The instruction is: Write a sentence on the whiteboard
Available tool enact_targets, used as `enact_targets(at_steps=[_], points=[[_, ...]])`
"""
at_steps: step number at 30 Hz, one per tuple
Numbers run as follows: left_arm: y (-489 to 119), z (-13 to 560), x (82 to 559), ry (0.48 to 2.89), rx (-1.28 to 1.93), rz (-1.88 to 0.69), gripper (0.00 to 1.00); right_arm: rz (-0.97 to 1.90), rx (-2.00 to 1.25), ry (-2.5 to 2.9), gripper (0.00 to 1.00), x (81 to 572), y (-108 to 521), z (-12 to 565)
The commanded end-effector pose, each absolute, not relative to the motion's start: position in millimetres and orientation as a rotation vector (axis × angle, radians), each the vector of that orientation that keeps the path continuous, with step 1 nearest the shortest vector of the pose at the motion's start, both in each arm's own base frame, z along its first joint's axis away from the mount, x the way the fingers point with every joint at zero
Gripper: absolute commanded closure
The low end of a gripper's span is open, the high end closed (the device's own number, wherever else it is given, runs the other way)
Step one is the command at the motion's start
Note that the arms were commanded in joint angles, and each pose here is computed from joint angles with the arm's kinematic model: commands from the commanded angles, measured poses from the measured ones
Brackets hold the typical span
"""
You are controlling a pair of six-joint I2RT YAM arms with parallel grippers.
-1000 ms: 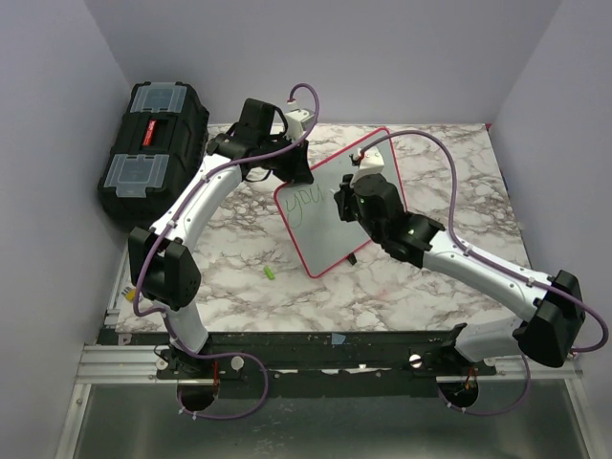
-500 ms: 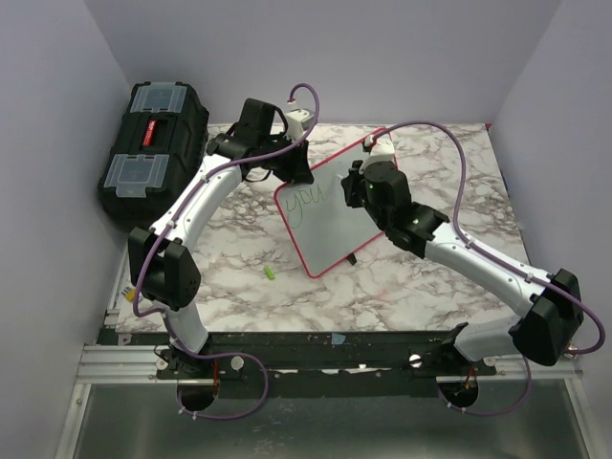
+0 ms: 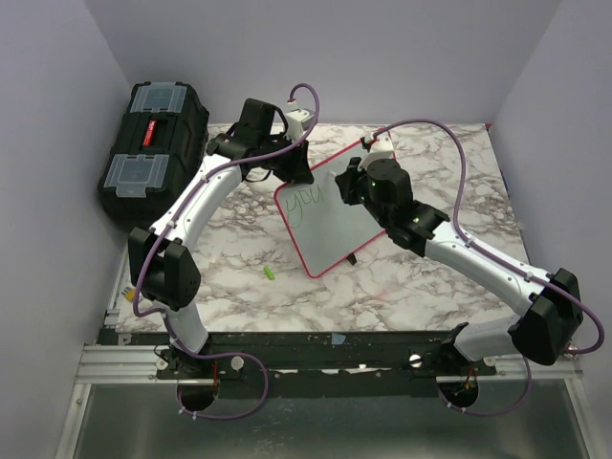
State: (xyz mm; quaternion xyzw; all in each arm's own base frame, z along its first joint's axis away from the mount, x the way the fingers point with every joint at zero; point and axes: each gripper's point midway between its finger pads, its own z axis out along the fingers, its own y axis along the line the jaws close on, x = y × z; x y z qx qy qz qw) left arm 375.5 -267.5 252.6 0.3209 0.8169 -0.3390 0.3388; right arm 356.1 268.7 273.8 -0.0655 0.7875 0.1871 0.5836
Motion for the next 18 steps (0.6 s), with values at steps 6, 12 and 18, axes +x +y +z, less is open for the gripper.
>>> enact_targets(at_steps=[6,12,18], points=[[-262,276,376,2.052,0.870,-0.814,1.00,0.517,-0.149,1.783,0.99,361,284,291],[-262,276,375,2.053,0.872,-0.816,1.00,0.502,-0.154,1.809,0.99,363,285,277],[-262,276,374,2.052,0.871,-0.819,1.00,0.489,-0.154,1.839,0.99,360,282,265]])
